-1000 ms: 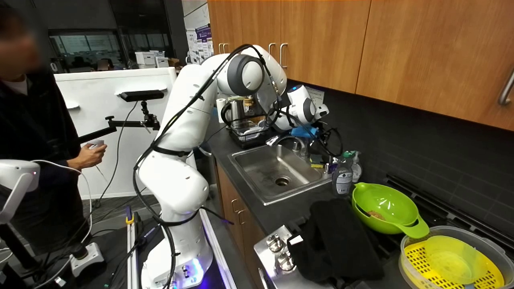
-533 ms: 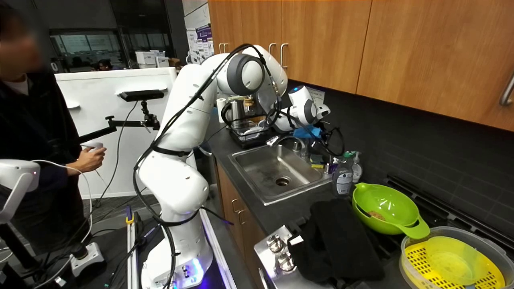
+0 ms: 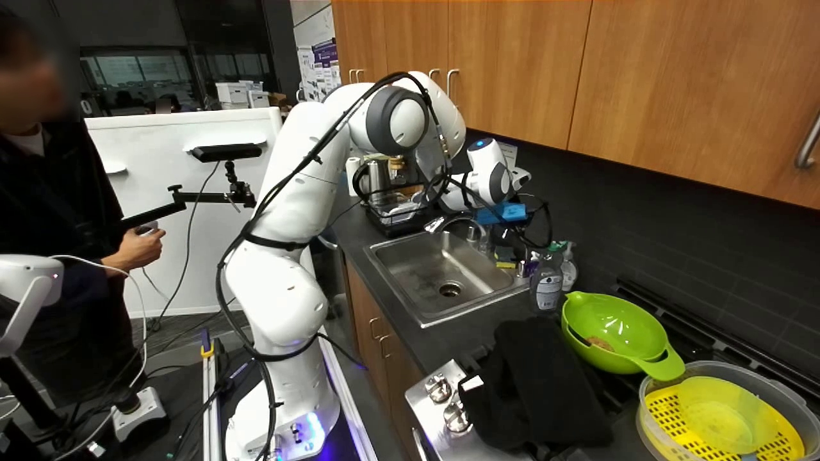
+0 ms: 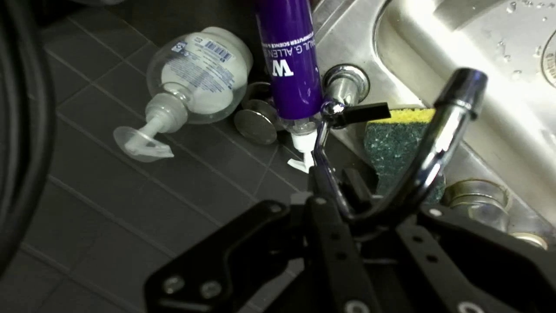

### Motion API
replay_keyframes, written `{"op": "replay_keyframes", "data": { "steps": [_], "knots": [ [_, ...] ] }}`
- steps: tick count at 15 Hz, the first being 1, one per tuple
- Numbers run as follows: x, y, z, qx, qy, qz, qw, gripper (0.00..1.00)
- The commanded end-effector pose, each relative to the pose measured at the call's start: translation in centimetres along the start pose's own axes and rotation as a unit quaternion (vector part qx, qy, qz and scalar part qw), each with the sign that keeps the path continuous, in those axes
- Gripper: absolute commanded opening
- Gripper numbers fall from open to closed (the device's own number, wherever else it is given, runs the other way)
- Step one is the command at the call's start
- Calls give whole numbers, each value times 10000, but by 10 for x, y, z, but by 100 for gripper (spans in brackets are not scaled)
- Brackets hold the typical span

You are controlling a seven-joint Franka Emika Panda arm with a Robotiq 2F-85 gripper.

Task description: Move the small faucet on the right to the right

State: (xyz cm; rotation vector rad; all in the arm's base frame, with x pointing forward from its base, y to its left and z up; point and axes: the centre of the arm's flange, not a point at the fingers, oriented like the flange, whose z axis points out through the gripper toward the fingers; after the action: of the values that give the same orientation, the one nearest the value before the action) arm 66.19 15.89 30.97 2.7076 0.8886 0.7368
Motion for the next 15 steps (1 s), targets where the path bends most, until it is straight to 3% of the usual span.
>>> {"op": "replay_keyframes", "data": {
  "steps": [1,5,7,8,9,11,13,14,15],
  "knots": [
    [-13,20,-12,528,-2,-784,9955,3],
    [-21,33,-16,1033,152,-1346,9854,3],
    [-24,40,-16,1111,209,-1459,9828,3],
    [-24,41,-14,955,169,-1372,9858,3],
    [-22,41,-16,659,49,-1229,9902,38],
    [-17,34,-22,760,75,-1082,9912,43],
    [-14,24,-25,869,3,-953,9916,55],
    [-17,33,-2,861,127,-1036,9908,37],
    [-17,31,-2,881,96,-998,9910,43]
  ]
}}
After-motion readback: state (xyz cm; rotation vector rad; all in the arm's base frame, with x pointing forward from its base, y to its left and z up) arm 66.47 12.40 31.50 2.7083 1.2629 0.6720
